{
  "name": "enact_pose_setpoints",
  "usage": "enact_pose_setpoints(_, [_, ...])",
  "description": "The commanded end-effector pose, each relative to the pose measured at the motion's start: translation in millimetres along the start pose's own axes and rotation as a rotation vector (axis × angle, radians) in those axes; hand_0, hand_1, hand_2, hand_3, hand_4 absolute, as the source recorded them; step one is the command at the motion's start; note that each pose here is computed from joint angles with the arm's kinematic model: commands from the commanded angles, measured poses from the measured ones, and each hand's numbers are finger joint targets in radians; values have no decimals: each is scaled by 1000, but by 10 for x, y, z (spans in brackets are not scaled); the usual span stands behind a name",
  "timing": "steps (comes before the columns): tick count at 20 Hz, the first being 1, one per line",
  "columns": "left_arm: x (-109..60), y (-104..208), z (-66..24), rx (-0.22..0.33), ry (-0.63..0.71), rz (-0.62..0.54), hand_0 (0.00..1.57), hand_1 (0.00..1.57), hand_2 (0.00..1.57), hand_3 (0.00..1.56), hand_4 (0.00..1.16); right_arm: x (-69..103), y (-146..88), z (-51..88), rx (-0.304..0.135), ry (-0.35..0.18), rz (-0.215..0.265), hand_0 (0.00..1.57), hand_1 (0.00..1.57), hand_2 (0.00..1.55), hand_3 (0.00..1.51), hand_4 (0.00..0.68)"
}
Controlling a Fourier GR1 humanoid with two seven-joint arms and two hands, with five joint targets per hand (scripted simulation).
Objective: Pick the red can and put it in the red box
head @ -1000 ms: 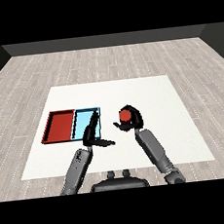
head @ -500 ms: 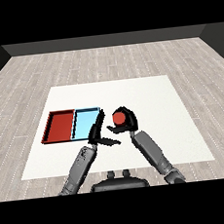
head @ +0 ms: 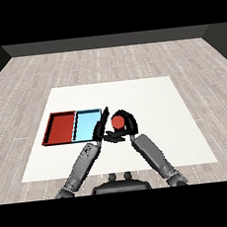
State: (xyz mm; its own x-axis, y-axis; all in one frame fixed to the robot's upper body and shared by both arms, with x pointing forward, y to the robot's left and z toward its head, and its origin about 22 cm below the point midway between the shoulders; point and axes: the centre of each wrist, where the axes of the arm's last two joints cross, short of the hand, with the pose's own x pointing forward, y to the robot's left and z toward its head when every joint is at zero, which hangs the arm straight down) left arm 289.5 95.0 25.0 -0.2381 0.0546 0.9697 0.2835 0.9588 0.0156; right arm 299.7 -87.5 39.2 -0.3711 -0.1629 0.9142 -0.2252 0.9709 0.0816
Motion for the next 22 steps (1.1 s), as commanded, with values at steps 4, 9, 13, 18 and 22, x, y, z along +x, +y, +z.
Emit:
enact_pose_setpoints(4, [3, -141, 87, -12, 19, 12, 0, 0, 0, 0, 0, 103, 295, 18, 18, -10, -10, 1451, 1451, 1426, 1383, 614])
enact_pose_setpoints(9, [-22, -301, 195, -26, 14, -43, 0, 0, 0, 0, 0, 81, 232, 94, 25, -9, -52, 1447, 1447, 1433, 1387, 594])
enact_pose_setpoints(13, [3, -311, -186, -28, 31, -14, 0, 0, 0, 0, 0, 101, 419, 50, 32, -15, -63, 1455, 1455, 1450, 1398, 543])
enact_pose_setpoints(18, [-45, -460, -8, 59, 7, -101, 729, 729, 759, 249, 686, 167, 320, -38, 39, -20, -49, 1518, 1518, 1465, 1405, 516])
enact_pose_setpoints(22, [-154, -413, -8, 65, 63, -48, 1571, 1571, 1520, 1421, 904, 58, 454, 188, 55, -28, -70, 1493, 1493, 1446, 1398, 522])
